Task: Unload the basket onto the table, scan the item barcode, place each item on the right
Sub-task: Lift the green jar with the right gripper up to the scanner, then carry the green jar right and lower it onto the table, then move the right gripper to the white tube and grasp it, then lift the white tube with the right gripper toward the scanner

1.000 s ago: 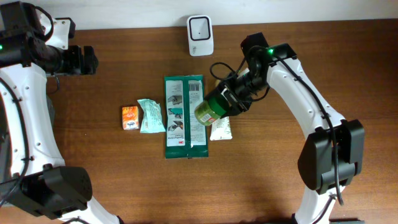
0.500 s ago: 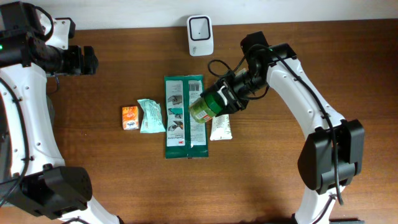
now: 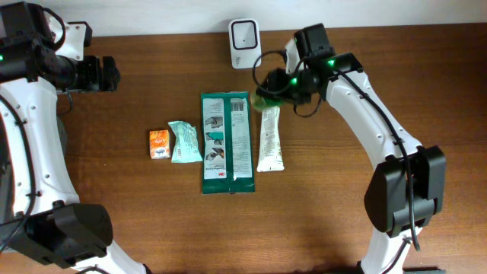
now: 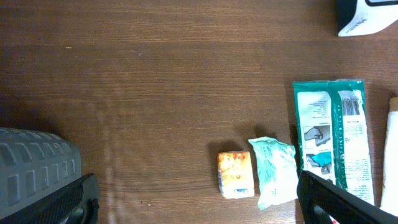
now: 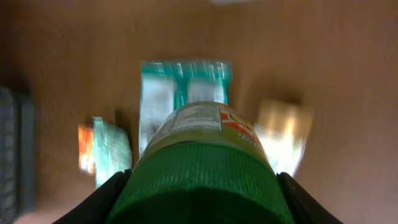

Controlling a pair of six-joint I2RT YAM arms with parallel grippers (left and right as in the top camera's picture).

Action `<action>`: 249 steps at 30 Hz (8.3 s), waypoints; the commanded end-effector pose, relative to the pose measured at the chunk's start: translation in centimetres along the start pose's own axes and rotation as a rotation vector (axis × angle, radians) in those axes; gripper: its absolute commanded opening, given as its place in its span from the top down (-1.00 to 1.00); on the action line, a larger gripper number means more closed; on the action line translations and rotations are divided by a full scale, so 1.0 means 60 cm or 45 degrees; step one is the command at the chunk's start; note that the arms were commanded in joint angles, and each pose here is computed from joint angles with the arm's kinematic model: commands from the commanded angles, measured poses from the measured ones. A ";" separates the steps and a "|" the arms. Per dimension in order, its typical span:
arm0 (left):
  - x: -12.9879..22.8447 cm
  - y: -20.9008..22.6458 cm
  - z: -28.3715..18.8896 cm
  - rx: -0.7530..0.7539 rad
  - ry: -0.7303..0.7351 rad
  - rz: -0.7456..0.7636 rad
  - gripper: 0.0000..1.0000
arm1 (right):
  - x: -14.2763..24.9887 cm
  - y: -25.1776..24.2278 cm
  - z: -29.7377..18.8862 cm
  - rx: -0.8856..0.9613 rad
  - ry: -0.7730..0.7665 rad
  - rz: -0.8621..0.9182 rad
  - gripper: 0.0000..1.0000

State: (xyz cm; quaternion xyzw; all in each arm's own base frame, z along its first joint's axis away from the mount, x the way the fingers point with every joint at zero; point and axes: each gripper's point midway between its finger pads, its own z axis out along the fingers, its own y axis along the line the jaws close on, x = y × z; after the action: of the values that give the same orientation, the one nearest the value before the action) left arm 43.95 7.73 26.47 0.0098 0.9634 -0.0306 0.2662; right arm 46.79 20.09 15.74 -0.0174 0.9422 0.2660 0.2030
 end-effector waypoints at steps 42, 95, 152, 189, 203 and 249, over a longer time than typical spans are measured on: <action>-0.006 -0.005 -0.011 0.012 -0.029 0.021 -0.98 | -0.291 0.061 0.090 0.093 -1.272 -0.466 0.20; -0.006 -0.005 -0.011 0.012 -0.029 0.021 -0.99 | 0.141 -0.553 -0.220 0.724 0.111 0.748 0.14; -0.006 -0.005 -0.011 0.012 -0.029 0.021 -0.98 | 0.199 -0.142 0.025 0.110 0.470 0.251 -0.52; -0.006 -0.005 -0.011 0.012 -0.029 0.021 -0.98 | 0.218 -0.051 0.046 -0.380 0.363 0.142 0.92; -0.006 -0.005 -0.011 0.012 -0.029 0.021 -0.98 | 0.200 -0.005 -0.034 -0.745 0.300 -0.010 0.92; -0.006 -0.005 -0.011 0.012 -0.029 0.021 -0.98 | 0.195 -0.016 -0.023 -0.575 0.336 -0.114 0.92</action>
State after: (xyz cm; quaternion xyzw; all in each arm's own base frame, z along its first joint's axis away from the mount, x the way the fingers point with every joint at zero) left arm 43.94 7.73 26.46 0.0098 0.9634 -0.0306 0.2661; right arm 34.31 16.05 3.78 -0.0538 0.9411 0.3337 0.0023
